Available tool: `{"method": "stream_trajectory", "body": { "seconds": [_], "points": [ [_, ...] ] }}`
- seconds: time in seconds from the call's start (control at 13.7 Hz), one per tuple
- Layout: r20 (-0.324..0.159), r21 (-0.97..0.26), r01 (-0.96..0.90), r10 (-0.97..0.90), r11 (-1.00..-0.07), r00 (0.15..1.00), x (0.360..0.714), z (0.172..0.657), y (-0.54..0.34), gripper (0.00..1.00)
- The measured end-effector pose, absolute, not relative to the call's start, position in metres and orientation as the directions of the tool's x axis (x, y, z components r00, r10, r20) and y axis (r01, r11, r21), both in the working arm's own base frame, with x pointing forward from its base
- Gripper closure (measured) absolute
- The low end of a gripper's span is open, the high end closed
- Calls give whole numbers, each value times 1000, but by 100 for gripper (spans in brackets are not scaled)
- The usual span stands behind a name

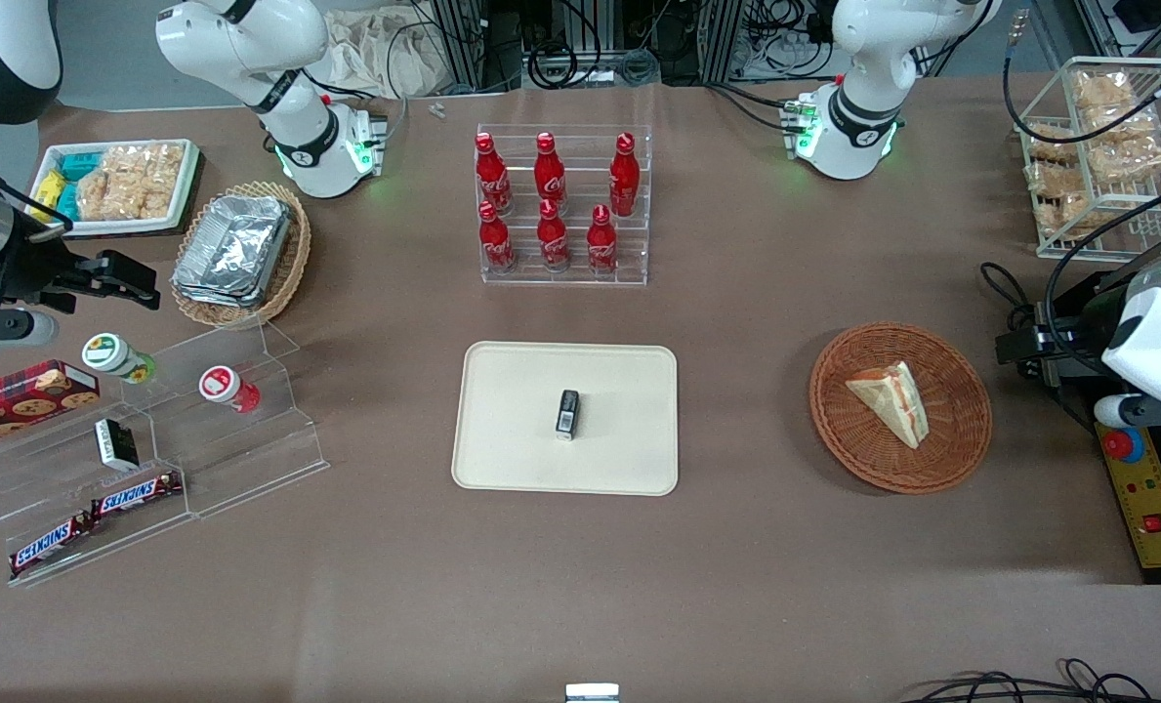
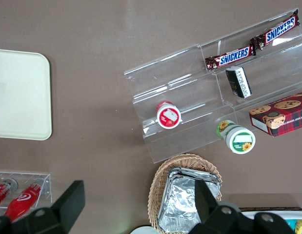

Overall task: Place sandwich from basket to tray
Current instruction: 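Move the left gripper down over the sandwich in the wicker basket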

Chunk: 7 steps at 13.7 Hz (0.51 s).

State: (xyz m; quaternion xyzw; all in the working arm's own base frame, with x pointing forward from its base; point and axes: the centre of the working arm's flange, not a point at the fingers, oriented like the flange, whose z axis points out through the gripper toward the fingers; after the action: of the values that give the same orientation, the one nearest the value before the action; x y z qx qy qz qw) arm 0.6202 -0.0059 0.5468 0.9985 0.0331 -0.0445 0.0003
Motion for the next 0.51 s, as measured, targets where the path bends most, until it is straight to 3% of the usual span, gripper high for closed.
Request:
{"method": "stream_trajectory", "body": {
  "seconds": [0.36,0.51],
  "points": [
    [-96,-1,70,69,-998,993,621,543,-6,0],
    [-133,-5,70,70,-998,989,619,528,-7,0]
  ]
}}
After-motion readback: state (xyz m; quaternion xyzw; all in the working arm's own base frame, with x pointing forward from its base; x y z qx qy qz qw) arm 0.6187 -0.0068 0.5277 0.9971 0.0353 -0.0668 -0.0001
